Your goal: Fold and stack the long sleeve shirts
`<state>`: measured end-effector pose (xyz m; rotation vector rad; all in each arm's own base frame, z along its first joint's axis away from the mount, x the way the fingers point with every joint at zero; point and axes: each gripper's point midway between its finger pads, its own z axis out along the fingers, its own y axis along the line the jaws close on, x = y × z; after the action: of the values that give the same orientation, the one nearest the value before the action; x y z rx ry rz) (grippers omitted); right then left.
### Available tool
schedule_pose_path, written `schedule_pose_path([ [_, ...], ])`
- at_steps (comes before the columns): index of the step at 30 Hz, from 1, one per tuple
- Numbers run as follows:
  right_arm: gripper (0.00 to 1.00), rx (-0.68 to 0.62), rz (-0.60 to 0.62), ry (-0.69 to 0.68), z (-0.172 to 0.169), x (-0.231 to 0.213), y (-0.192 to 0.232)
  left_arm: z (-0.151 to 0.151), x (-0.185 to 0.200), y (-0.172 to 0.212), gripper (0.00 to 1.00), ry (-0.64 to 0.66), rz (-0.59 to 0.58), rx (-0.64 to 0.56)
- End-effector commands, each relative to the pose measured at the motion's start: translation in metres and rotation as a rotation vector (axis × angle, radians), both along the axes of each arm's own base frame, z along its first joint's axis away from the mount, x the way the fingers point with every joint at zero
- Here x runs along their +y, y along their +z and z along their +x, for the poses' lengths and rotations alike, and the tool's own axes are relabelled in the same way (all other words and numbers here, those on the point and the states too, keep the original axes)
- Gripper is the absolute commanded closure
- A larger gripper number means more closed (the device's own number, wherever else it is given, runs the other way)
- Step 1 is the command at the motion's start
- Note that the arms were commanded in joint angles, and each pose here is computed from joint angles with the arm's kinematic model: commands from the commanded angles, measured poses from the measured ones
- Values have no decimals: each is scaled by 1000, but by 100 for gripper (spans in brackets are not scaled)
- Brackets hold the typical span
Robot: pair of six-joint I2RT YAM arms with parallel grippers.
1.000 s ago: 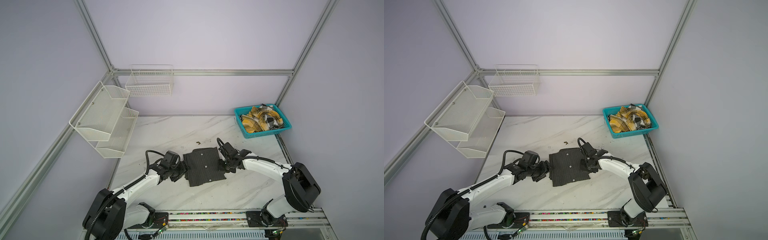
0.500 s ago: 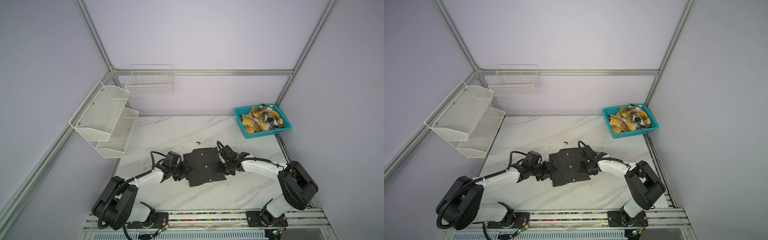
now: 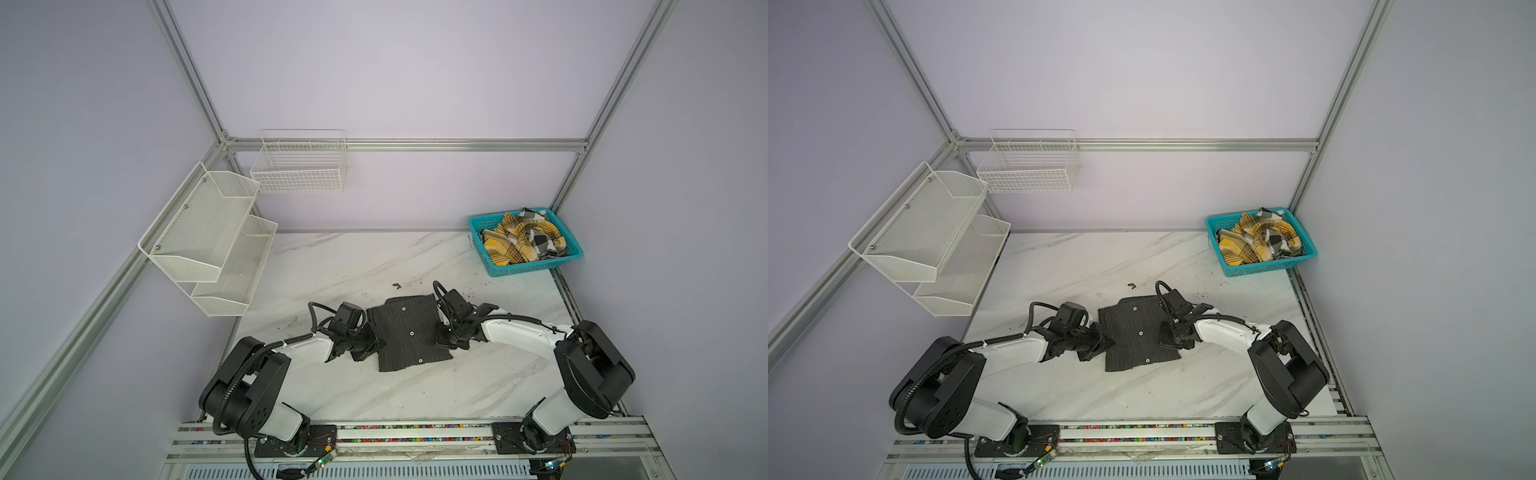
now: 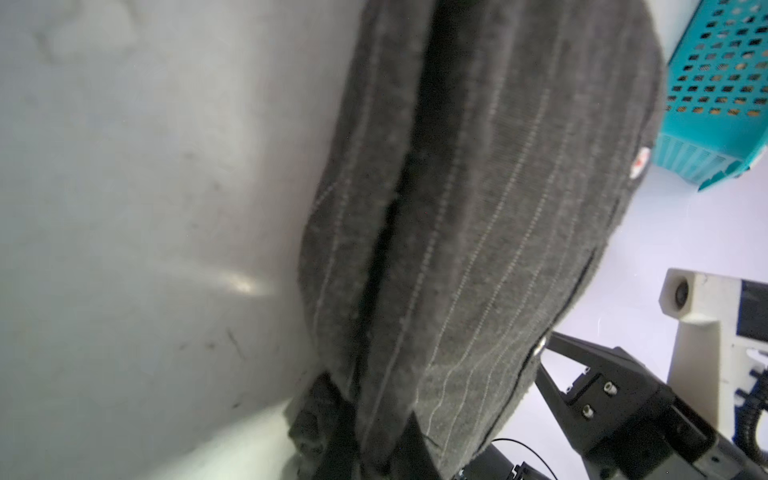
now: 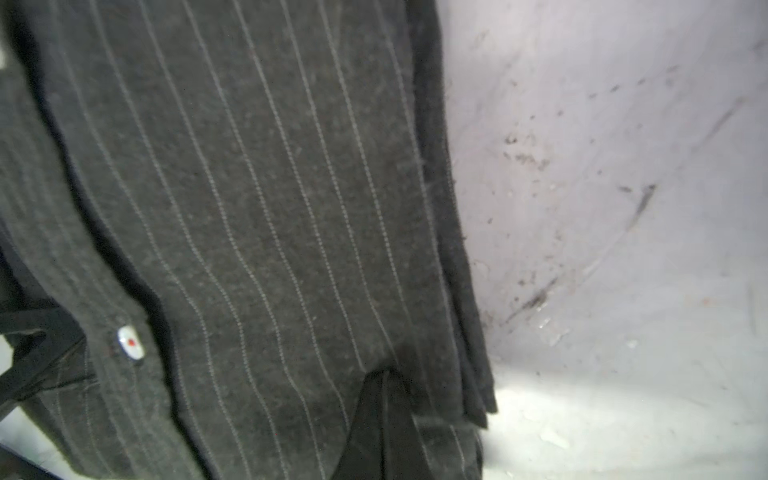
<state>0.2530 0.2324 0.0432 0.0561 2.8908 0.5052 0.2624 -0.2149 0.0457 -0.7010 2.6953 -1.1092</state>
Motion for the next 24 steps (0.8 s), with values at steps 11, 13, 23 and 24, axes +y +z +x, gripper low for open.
schedule_pose_path([
  [11,93,-21,1,-14,9,5,21,2,-8,-17,100,-8,-154,7],
  [13,93,-30,7,-15,12,7,26,2,-9,-28,100,4,-214,21],
  [23,86,-73,-1,0,44,22,29,0,16,-13,49,8,-93,-30],
  [24,86,-76,-2,0,49,24,28,1,20,-6,45,7,-57,-44],
])
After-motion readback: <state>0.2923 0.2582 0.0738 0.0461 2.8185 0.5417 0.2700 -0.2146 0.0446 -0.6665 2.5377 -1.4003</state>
